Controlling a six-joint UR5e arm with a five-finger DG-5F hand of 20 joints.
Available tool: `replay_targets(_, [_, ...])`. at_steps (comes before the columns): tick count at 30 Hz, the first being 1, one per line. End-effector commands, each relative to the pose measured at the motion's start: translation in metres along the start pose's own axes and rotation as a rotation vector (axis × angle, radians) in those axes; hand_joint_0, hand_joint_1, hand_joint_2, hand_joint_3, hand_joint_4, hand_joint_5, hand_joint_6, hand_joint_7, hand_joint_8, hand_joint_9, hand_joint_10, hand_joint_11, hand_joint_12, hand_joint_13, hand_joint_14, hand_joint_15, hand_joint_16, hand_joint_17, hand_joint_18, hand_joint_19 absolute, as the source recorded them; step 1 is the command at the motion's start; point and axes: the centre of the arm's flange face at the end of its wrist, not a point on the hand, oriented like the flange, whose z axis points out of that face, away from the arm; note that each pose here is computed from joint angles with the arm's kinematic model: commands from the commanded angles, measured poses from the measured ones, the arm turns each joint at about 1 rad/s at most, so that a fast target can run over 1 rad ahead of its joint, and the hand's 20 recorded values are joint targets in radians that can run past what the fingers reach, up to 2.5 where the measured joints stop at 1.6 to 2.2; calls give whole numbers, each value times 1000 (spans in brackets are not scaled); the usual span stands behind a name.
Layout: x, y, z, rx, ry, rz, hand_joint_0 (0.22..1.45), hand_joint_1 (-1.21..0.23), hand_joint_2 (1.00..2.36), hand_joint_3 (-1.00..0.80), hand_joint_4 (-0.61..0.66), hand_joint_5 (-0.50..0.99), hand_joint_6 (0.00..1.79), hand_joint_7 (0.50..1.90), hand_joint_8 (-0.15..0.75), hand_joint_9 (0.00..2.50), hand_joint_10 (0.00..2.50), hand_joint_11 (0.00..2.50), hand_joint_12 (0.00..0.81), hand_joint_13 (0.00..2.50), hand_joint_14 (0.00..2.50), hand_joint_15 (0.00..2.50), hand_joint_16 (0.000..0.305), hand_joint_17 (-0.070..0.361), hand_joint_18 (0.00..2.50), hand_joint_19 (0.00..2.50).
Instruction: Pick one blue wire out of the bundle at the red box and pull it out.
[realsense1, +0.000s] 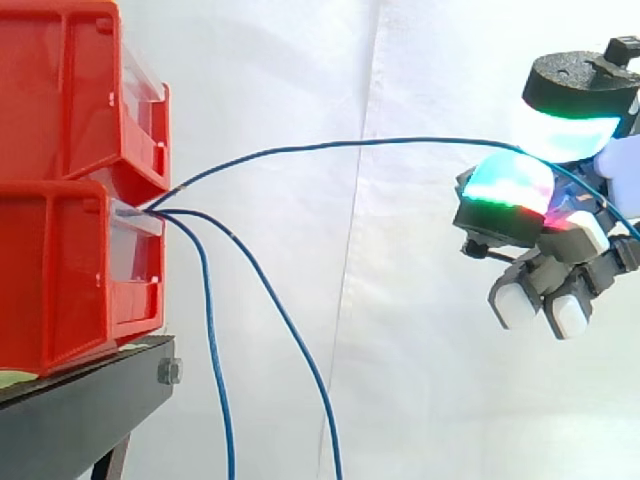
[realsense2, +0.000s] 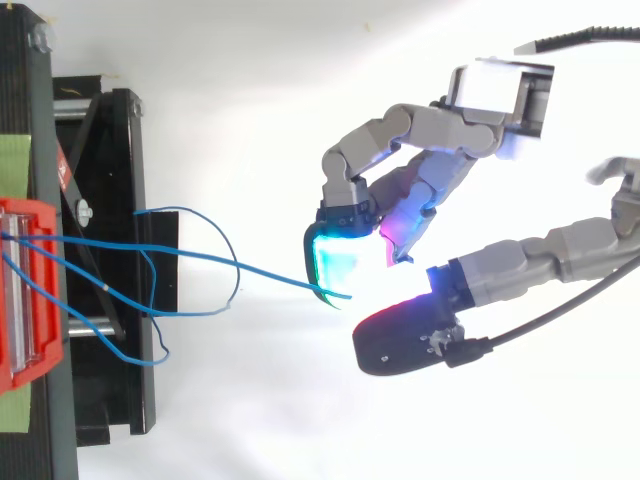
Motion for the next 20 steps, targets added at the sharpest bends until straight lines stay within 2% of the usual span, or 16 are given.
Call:
replay_targets(1, [0,0,0,0,0,0,607,-821,1014,-19,149,-101,922,1239,425,1093,14,726,492,747,12,377,66,149,769,422])
replay_targets(20, [0,0,0,0,0,0,608,-822,1015,-21,147,-102,921,1243,423,1089,17,717,490,744,12,374,66,148,768,420])
